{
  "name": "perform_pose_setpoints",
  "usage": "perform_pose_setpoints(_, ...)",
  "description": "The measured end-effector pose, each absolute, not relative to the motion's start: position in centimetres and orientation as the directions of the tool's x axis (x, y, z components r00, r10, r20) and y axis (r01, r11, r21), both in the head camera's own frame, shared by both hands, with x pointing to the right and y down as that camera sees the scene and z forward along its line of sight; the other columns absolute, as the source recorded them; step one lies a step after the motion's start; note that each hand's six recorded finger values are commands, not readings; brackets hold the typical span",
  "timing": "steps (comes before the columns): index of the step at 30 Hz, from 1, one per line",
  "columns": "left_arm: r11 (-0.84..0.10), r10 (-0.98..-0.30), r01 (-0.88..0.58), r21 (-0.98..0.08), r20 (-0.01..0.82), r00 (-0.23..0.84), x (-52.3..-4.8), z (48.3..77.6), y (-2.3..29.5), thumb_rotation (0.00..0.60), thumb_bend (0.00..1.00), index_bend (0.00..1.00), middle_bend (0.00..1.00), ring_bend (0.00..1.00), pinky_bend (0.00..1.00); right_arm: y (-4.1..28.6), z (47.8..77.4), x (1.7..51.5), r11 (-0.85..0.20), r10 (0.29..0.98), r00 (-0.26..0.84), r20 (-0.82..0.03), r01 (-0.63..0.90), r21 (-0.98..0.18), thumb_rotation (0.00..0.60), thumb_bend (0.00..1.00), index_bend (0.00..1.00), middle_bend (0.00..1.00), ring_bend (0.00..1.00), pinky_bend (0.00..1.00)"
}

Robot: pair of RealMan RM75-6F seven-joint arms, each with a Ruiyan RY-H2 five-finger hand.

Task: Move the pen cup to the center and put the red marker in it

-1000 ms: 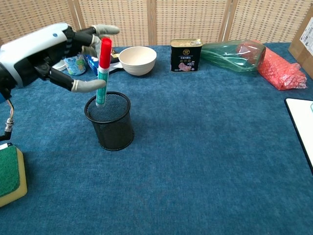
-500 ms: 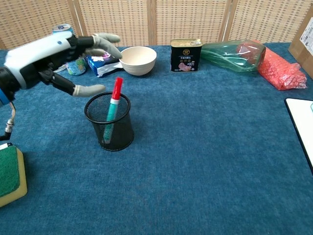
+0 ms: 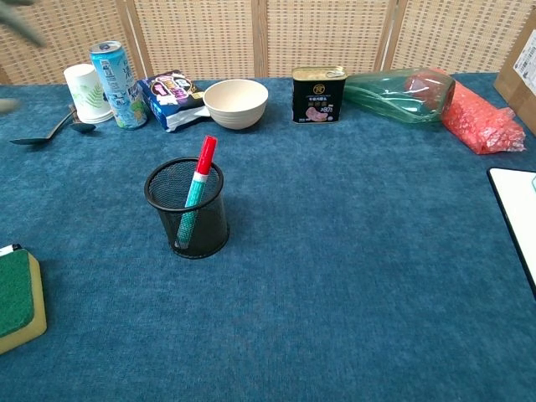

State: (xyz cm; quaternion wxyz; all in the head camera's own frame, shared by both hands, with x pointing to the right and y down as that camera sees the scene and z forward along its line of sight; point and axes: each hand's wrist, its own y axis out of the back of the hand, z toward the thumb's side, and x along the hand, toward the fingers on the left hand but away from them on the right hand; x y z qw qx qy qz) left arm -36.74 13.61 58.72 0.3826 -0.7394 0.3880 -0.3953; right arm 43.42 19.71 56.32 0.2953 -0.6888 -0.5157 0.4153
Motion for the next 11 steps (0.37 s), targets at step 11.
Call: perform_pose_setpoints(11,-0.421,-0.906,-0.162,-0.892,0.407,0.113,-46.2,55.6,19.5,0.600,0.36,0.25,0.00,0.00,0.00,19.4,55.5,44.2,-0.221,0.975,0.058,-0.213,0.243,-0.944,0.600,0.00,0.04,0.11,0.00,0.21)
